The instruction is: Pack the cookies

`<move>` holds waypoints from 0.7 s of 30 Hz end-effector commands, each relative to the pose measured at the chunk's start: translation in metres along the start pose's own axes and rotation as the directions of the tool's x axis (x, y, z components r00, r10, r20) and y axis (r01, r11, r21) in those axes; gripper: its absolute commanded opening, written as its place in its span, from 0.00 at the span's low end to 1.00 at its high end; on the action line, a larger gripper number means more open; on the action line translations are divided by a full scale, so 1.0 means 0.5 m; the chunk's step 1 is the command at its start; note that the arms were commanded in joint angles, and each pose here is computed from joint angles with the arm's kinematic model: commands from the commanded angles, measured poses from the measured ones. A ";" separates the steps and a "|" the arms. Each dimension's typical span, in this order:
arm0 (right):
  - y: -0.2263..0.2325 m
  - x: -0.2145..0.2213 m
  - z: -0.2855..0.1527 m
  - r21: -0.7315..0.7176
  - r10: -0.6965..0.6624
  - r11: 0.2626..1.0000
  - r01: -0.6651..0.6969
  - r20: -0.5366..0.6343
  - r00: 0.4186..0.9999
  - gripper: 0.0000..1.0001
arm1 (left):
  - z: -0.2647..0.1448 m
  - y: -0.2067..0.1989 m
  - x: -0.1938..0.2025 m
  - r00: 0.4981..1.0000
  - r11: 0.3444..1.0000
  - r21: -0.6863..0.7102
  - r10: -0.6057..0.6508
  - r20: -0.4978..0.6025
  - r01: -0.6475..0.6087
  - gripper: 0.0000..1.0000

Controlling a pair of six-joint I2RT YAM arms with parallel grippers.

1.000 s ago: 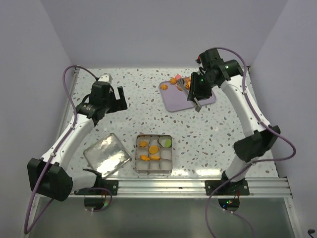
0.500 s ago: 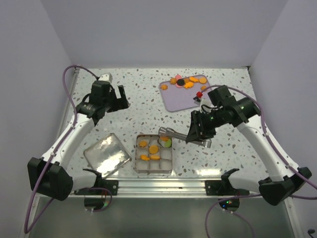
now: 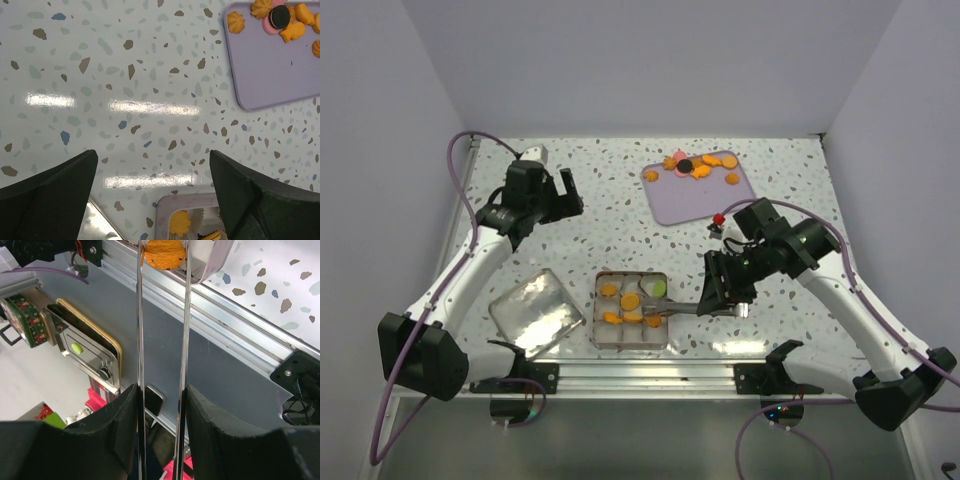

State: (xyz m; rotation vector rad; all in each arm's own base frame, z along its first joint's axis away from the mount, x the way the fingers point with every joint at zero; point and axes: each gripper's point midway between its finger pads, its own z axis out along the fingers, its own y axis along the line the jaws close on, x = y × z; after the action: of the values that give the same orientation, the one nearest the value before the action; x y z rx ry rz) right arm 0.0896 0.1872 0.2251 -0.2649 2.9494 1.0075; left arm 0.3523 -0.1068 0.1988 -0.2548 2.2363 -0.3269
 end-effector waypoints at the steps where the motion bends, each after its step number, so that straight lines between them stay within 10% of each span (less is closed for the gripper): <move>1: 0.009 -0.011 0.000 -0.015 0.001 1.000 0.000 0.031 1.000 0.42 | -0.024 -0.028 -0.036 0.997 0.998 0.057 -0.023 0.069 0.019 1.00; 21: 0.034 -0.098 -0.023 0.037 -0.040 0.999 0.035 0.150 0.988 0.53 | -0.051 -0.002 -0.019 0.997 1.000 0.020 -0.006 0.075 0.004 1.00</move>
State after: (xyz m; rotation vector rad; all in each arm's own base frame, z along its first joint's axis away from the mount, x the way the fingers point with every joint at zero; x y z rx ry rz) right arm 0.1151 0.1898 0.2213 -0.2113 2.9383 0.8952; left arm 0.3409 -0.1016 0.2176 -0.2578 2.1785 -0.3351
